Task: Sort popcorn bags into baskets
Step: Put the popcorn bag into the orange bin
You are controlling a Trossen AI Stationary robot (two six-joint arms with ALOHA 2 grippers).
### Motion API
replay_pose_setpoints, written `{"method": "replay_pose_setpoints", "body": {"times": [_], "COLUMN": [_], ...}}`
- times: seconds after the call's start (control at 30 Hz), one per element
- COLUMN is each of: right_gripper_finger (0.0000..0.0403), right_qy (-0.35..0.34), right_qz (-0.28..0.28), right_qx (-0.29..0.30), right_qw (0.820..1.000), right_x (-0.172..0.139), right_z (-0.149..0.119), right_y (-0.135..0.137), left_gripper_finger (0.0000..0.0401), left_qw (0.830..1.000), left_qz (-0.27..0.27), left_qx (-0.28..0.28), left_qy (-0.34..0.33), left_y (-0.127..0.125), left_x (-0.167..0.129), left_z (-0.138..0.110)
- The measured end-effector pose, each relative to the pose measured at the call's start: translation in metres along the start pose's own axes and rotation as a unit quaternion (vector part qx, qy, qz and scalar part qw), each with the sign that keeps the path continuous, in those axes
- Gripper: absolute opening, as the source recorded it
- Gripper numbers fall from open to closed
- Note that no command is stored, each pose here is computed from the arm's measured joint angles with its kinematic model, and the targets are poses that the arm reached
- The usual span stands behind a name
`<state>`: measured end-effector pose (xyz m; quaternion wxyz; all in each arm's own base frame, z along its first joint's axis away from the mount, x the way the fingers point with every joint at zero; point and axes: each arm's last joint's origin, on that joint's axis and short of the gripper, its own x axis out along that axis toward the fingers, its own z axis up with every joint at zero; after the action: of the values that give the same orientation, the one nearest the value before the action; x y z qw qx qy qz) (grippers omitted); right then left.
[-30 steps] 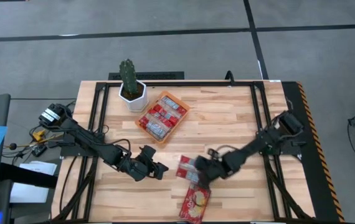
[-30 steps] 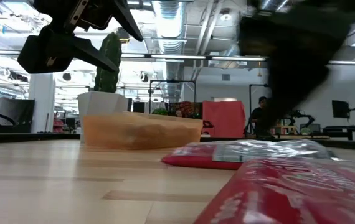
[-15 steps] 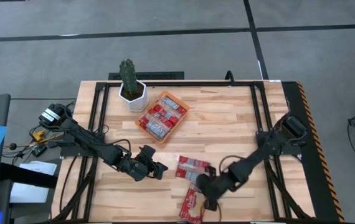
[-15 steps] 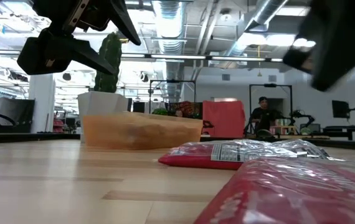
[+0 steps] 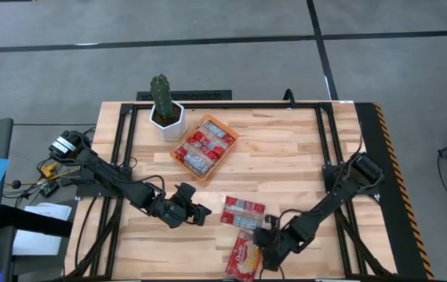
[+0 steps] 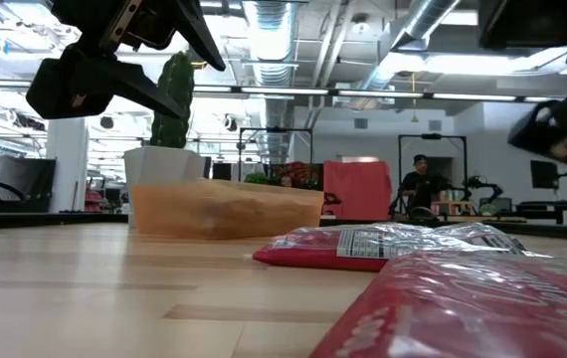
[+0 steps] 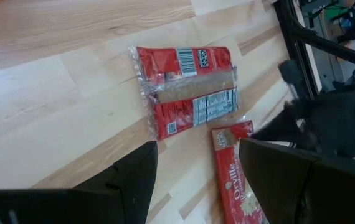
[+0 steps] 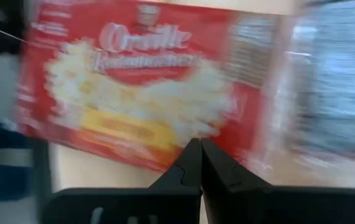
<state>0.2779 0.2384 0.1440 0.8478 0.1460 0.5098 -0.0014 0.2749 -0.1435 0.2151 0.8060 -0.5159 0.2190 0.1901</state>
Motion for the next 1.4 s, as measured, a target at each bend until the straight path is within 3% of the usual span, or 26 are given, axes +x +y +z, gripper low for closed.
{"method": "replay_pose_setpoints", "body": {"times": [0.43,0.77,0.93,1.03,1.2,1.4], "right_gripper_finger": [0.0028,0.0026,0.0029,0.0019,0.0011,0.0031], "right_qy": [0.067,0.016,-0.032,-0.045,-0.043,-0.029], "right_qz": [-0.083,-0.093,-0.107,-0.146,-0.193,-0.220], "right_qx": [-0.002,-0.029,-0.048,-0.055,-0.030,0.007], "right_qw": [0.994,0.995,0.993,0.987,0.980,0.975], "right_x": [0.016,0.022,-0.005,-0.018,-0.016,-0.001], "right_z": [0.014,0.063,0.075,0.074,0.085,0.097], "right_y": [-0.037,-0.078,-0.074,-0.076,-0.101,-0.129], "left_gripper_finger": [0.0215,0.0215,0.0215,0.0215,0.0215,0.0215], "left_qw": [1.000,1.000,1.000,1.000,1.000,0.999], "left_qz": [0.004,0.005,0.005,0.005,0.008,0.032], "left_qx": [-0.008,-0.012,-0.013,-0.012,-0.012,-0.005], "left_qy": [0.001,-0.007,-0.006,-0.007,-0.016,-0.012], "left_y": [0.001,0.001,0.001,0.001,0.001,0.007], "left_x": [0.000,0.001,0.000,0.000,0.000,0.000], "left_z": [0.000,0.001,0.001,0.001,0.002,0.000]}}
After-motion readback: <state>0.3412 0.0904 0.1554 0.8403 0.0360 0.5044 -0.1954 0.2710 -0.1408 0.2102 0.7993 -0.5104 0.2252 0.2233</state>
